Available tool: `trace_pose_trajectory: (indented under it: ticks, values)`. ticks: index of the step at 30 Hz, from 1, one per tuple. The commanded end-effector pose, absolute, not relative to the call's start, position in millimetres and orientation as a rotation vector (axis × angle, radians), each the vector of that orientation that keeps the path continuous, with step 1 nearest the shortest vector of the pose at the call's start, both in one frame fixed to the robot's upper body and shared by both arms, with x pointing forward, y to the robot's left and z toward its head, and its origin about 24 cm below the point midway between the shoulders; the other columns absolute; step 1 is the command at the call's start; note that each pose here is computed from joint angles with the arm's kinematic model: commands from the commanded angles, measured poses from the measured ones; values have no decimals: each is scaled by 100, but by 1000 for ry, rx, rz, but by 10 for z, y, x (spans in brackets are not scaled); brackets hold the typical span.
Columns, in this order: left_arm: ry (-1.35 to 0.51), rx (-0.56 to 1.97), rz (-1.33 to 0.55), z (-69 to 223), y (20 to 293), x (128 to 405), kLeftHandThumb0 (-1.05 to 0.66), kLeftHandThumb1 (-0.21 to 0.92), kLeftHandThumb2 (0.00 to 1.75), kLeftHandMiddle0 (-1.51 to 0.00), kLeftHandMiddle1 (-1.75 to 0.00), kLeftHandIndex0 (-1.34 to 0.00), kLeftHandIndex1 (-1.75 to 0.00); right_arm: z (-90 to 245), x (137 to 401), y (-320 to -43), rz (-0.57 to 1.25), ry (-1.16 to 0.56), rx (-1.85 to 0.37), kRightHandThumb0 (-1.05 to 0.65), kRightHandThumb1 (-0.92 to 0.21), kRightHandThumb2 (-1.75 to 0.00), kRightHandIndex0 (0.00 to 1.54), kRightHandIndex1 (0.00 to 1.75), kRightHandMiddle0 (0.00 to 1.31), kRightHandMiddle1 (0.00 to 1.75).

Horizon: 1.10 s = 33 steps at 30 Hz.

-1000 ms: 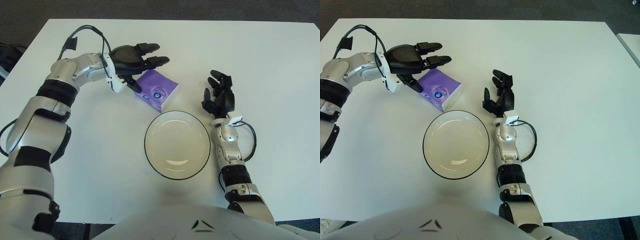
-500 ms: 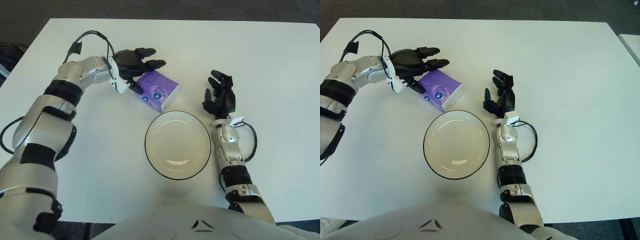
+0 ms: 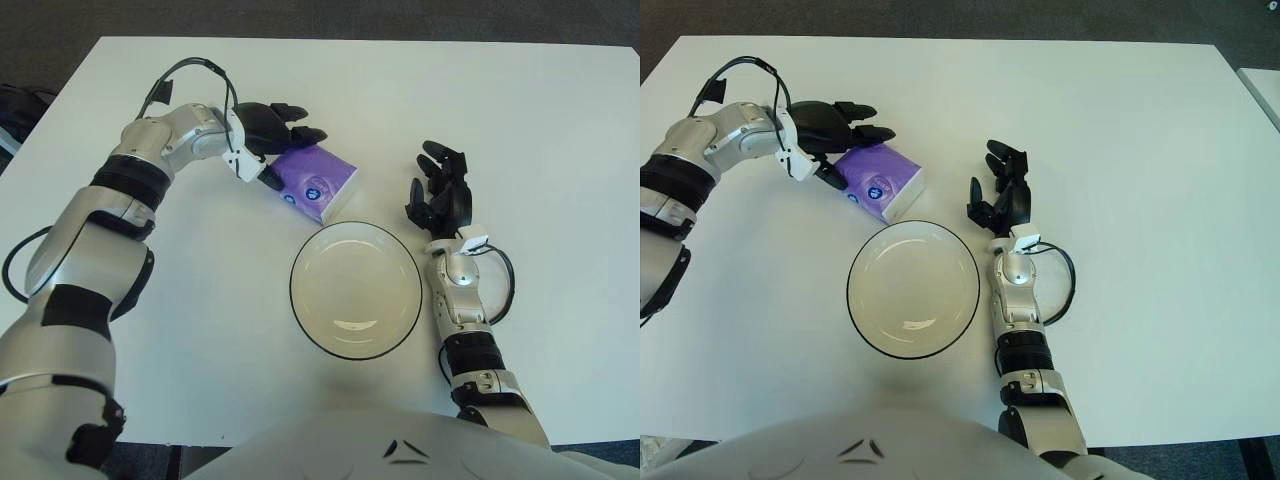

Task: Put the tissue paper into the plate.

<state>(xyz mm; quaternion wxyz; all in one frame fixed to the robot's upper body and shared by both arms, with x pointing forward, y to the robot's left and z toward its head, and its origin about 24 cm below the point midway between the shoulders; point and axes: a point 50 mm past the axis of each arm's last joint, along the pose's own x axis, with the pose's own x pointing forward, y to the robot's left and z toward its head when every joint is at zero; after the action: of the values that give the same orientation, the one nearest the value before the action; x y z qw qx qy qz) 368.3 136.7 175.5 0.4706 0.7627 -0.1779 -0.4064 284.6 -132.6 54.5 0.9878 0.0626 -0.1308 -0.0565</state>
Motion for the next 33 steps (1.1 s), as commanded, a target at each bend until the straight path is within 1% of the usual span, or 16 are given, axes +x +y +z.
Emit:
trace_pose_trajectory:
  ticks: [1, 8, 13, 21, 33]
  values:
    - [-404, 1880, -1034, 1757, 1412, 3648, -105, 92, 29, 0, 0, 0, 0, 119, 2648, -1424, -156, -67, 117, -40, -69, -80, 39, 70, 0, 103]
    - [-417, 1886, -1067, 1828, 1409, 3589, -105, 92, 34, 0, 0, 0, 0, 115, 2649, -1422, -152, -65, 119, -40, -69, -80, 40, 70, 0, 104]
    - [-461, 1890, -1093, 1874, 1405, 3517, -105, 92, 38, 0, 0, 0, 0, 108, 2648, -1419, -149, -64, 121, -41, -69, -80, 40, 70, 0, 104]
    - [-537, 1871, -1129, 1966, 1384, 3403, -105, 92, 54, 0, 0, 0, 0, 98, 2652, -1411, -152, -55, 122, -39, -68, -80, 40, 71, 0, 106]
    - [-700, 1798, -1118, 2064, 1345, 3289, -105, 92, 55, 0, 0, 0, 0, 85, 2660, -1399, -152, -44, 123, -41, -69, -81, 39, 72, 0, 107]
